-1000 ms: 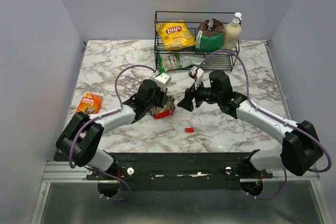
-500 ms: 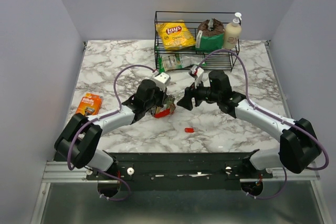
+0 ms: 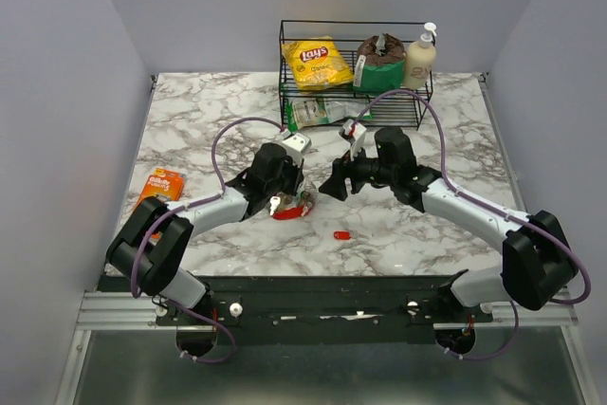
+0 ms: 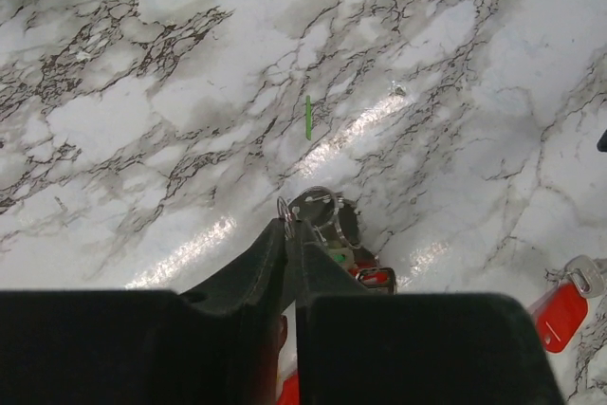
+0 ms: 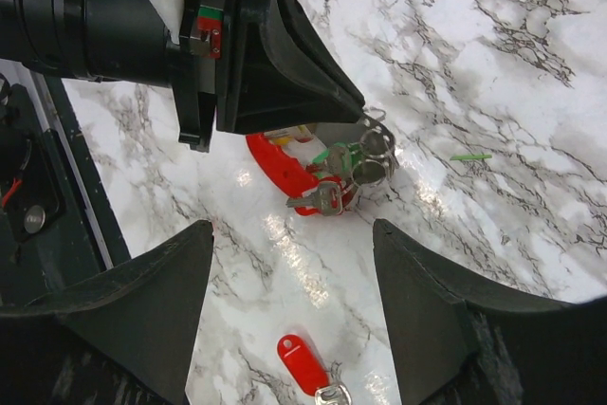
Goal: Put the keys on the keyring
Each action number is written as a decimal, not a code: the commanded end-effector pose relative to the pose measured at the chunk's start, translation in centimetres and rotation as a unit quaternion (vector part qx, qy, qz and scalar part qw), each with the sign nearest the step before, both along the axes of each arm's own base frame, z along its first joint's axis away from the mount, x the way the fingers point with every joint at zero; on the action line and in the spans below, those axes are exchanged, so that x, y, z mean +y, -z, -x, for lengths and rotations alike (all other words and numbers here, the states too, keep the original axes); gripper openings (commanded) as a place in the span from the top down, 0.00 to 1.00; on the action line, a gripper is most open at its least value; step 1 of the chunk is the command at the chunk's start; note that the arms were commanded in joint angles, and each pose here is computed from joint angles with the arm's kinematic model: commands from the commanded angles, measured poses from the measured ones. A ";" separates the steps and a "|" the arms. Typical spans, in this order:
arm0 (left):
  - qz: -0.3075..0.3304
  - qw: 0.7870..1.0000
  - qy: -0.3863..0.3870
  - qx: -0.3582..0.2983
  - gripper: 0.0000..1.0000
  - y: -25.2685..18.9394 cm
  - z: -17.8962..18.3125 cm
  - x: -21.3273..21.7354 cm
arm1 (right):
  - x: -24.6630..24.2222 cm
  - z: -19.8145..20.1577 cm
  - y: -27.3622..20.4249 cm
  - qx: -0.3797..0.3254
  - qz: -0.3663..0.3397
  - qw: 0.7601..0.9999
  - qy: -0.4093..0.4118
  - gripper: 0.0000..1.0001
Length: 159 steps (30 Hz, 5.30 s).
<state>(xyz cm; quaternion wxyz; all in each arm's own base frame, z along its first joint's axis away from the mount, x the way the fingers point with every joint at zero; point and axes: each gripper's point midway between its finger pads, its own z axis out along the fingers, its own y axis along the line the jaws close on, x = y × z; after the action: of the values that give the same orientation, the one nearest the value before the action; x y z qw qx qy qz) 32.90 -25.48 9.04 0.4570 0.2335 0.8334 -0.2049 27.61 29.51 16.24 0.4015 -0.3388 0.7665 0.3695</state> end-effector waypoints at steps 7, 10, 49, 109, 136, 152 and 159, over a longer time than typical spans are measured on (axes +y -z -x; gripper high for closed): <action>0.012 1.000 -0.006 -0.007 0.65 -1.6 -0.7 -0.3 | 0.3 0.0 0.3 0.006 -0.005 1.000 -0.009 0.23; 0.017 1.000 -0.015 -0.013 0.58 -2.3 -0.8 -0.1 | 0.3 0.0 0.3 0.006 -0.005 1.000 -0.008 0.23; 0.229 0.833 -0.410 0.292 0.60 5.1 8.0 14.6 | 1.1 0.9 0.1 0.016 -0.017 0.999 -0.048 0.23; -0.279 0.926 -0.187 0.175 0.71 6.2 4.9 9.7 | 0.3 -0.9 1.7 0.097 -0.004 0.995 0.012 0.23; 0.017 0.955 -0.238 0.176 0.62 0.0 2.0 11.1 | 0.6 -1.3 1.9 0.098 0.000 0.995 0.001 0.23; 0.175 0.926 -0.231 0.241 0.62 0.9 1.0 10.8 | 2.6 -2.0 2.2 0.127 -0.004 0.991 -0.031 0.23; 0.189 0.905 -0.300 0.236 0.60 -0.2 -1.2 13.8 | 5.2 -4.4 1.3 0.082 0.041 0.996 -0.014 0.24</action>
<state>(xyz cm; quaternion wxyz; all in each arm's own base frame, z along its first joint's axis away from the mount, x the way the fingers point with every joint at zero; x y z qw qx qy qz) 31.81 -13.44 7.42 0.3036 -0.1275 0.9084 -0.2576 30.72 33.11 14.60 0.3036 -0.3144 0.8020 0.4072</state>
